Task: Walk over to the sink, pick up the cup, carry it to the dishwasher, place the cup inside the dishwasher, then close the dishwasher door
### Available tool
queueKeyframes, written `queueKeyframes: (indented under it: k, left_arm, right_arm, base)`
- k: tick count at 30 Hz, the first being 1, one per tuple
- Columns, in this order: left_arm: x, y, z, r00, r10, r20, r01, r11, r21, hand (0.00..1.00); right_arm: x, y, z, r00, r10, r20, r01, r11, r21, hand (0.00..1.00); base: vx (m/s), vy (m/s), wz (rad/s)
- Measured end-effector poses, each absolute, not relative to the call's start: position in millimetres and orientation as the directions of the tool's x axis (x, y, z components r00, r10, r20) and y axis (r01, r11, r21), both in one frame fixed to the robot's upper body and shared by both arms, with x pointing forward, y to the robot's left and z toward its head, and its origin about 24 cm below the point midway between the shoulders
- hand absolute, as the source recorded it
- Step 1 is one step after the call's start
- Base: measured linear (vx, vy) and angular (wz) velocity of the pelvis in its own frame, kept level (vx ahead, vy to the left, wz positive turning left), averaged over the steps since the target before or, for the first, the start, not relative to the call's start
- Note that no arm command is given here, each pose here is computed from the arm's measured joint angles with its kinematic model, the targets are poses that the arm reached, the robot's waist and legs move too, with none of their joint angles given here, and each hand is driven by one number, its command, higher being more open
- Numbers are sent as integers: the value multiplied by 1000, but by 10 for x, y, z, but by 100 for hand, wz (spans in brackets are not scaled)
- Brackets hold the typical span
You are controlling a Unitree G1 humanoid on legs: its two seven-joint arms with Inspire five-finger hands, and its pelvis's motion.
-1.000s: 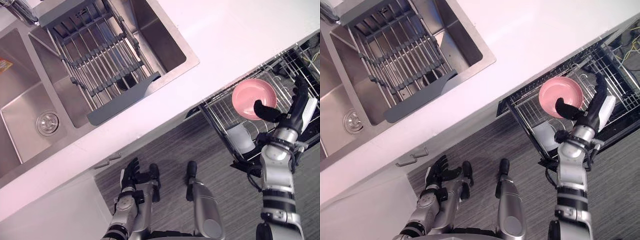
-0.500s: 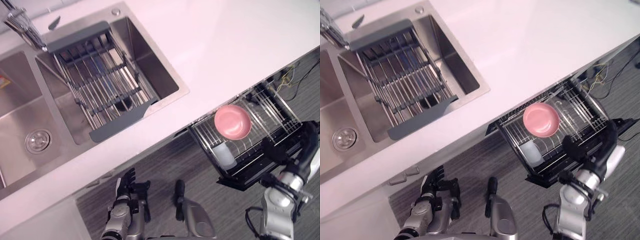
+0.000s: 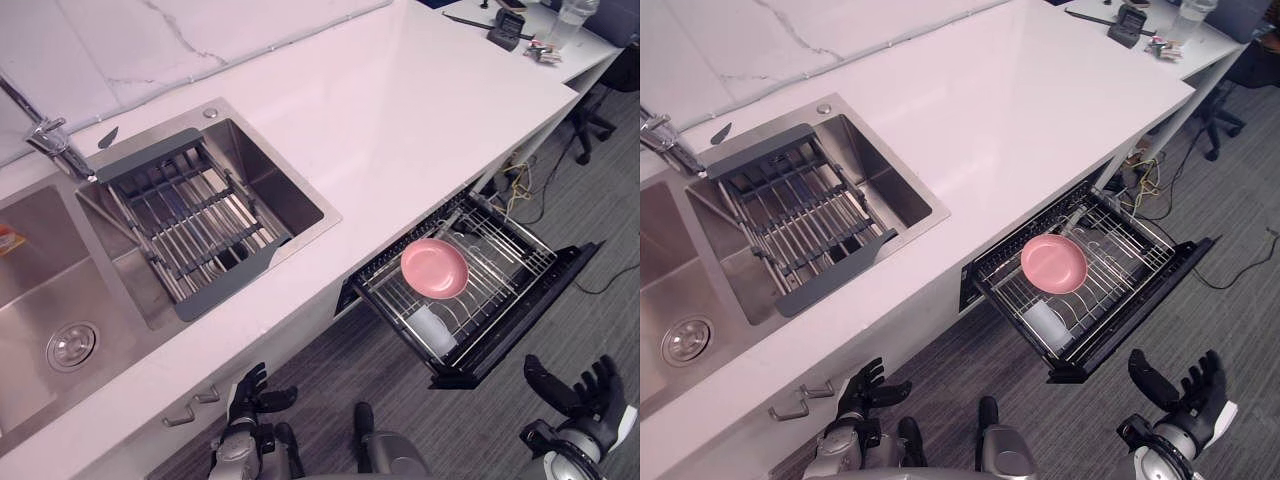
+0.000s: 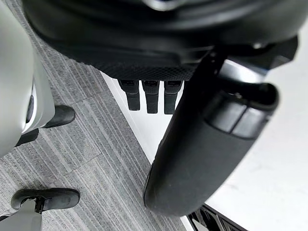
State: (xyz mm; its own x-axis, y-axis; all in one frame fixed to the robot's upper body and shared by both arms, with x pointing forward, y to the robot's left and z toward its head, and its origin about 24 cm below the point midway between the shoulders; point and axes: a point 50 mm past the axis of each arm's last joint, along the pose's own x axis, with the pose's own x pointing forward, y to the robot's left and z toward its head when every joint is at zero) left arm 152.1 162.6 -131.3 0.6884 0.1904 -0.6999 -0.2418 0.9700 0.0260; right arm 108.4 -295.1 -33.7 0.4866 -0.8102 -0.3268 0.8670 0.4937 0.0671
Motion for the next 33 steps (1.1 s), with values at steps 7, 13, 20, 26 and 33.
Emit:
queueKeyframes:
  k: [7, 13, 20, 26, 33]
  left_arm:
    - [1692, 1570, -1248, 725, 159, -671, -210, 978, 4, 90]
    - [1894, 1539, -1151, 764, 145, -629, -189, 982, -4, 90]
    - [2014, 1554, -1073, 793, 137, -593, -167, 986, 6, 90]
    - [2062, 1585, -1030, 813, 133, -567, -146, 989, 22, 90]
    - [1996, 1682, -1069, 799, 150, -582, -149, 988, 50, 90]
  right_arm:
    - [1546, -3033, -283, 572, -760, -310, 818, 500, 283, 90]
    - [1770, -3119, -210, 597, -744, -299, 788, 476, 390, 90]
    - [1980, -3096, -102, 678, -695, -240, 712, 538, 451, 90]
    - [2196, -2934, -16, 764, -617, -190, 627, 639, 447, 90]
    - [2264, -2954, 44, 796, -587, -148, 593, 706, 388, 90]
  base:
    - [-55, 4, -28]
    - [-53, -11, -9]
    - [21, 0, -1]
    - [22, -4, 17]
    - [-13, 9, 21]
